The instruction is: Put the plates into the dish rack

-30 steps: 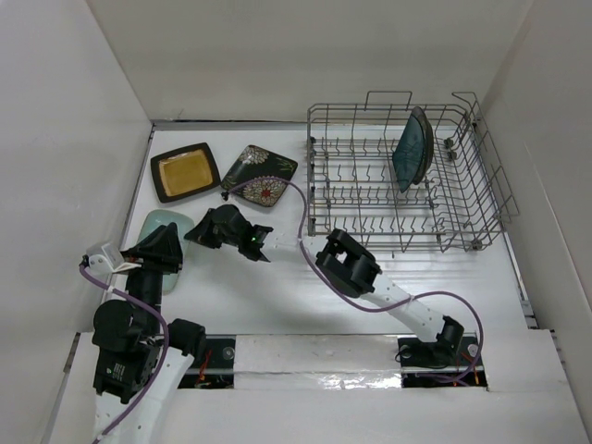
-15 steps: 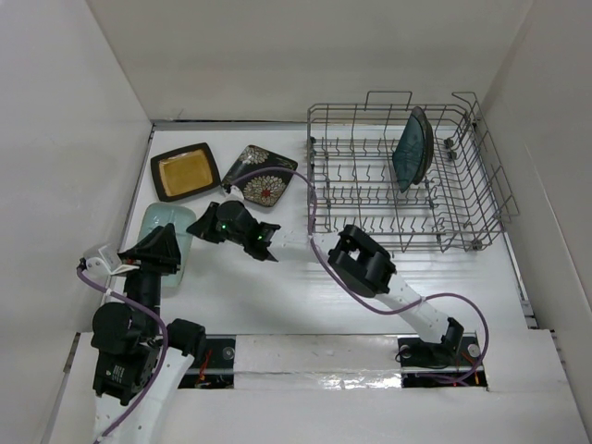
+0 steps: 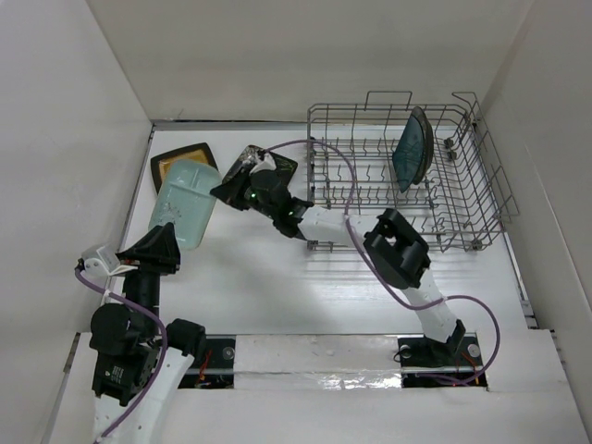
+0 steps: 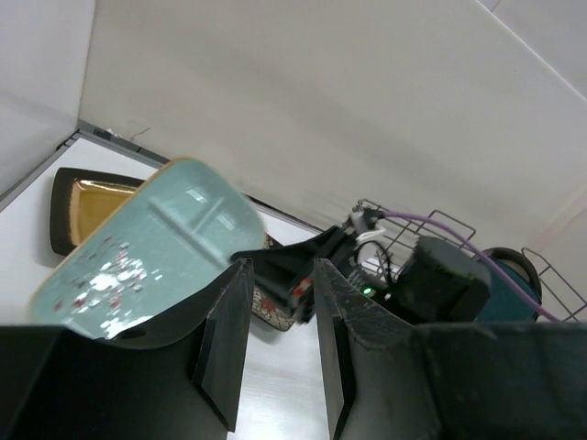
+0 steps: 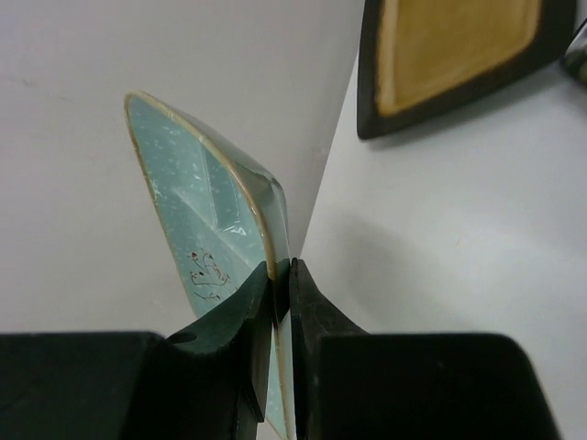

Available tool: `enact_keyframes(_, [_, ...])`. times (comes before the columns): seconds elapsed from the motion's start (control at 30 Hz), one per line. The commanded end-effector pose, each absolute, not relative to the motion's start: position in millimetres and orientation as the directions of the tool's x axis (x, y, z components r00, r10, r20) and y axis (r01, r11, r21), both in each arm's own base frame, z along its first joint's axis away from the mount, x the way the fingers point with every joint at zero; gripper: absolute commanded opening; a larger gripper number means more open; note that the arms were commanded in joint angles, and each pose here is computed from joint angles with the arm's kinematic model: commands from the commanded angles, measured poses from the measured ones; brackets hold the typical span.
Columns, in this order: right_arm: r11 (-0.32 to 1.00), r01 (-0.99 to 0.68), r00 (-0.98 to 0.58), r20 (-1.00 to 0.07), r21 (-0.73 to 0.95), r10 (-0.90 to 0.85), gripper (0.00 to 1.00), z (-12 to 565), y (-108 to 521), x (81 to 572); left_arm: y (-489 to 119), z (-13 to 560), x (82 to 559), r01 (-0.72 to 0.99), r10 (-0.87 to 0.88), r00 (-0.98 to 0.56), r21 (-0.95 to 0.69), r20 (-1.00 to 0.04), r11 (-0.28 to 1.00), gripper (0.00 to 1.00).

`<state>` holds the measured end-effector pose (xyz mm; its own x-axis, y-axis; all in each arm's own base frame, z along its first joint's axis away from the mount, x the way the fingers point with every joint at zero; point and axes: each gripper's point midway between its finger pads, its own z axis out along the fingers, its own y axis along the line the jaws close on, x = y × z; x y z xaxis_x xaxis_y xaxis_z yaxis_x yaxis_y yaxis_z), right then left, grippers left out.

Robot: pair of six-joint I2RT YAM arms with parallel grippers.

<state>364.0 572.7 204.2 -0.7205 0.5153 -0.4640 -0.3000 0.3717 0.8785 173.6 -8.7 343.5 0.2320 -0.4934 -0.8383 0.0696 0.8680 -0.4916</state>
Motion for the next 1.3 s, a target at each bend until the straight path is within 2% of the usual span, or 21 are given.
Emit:
enact_keyframes(0.0, [0.098, -0.480, -0.568, -0.393, 0.872, 0.723, 0.00, 369, 521, 383, -8, 370, 168, 0.109, -0.497, 0.291, -0.488, -0.818, 0.866, 0.30])
enact_keyframes(0.2, [0.200, -0.486, -0.451, -0.440, 0.851, 0.777, 0.00, 388, 441, 415, -15, 371, 172, 0.132, -0.494, 0.273, -0.477, -0.825, 0.869, 0.31])
enact_keyframes(0.33, [0.394, -0.474, -0.317, -0.570, 0.787, 0.758, 0.00, 398, 371, 446, -20, 367, 176, 0.144, -0.488, 0.254, -0.467, -0.835, 0.873, 0.33])
enact_keyframes(0.47, [0.583, -0.398, -0.174, -0.683, 0.708, 0.710, 0.00, 413, 284, 481, -24, 367, 177, 0.166, -0.488, 0.250, -0.460, -0.836, 0.872, 0.33])
enact_keyframes(0.57, [0.674, -0.350, -0.117, -0.744, 0.651, 0.658, 0.00, 428, 236, 486, -26, 364, 178, 0.171, -0.481, 0.241, -0.451, -0.843, 0.876, 0.33])
enact_keyframes(0.7, [0.794, -0.183, -0.069, -0.813, 0.580, 0.578, 0.00, 433, 154, 495, -29, 363, 179, 0.178, -0.475, 0.232, -0.443, -0.849, 0.879, 0.33])
enact_keyframes(0.93, [0.909, 0.027, -0.031, -0.908, 0.416, 0.417, 0.00, 452, 55, 485, -32, 362, 179, 0.191, -0.469, 0.226, -0.433, -0.854, 0.881, 0.34])
enact_keyframes(1.2, [0.949, 0.224, -0.004, -0.974, 0.220, 0.227, 0.00, 473, 7, 479, -33, 362, 177, 0.202, -0.468, 0.226, -0.429, -0.854, 0.880, 0.35])
enact_keyframes(1.27, [0.953, 0.254, -0.048, -0.982, 0.164, 0.182, 0.00, 463, 3, 488, -33, 361, 177, 0.202, -0.468, 0.224, -0.429, -0.855, 0.880, 0.34])
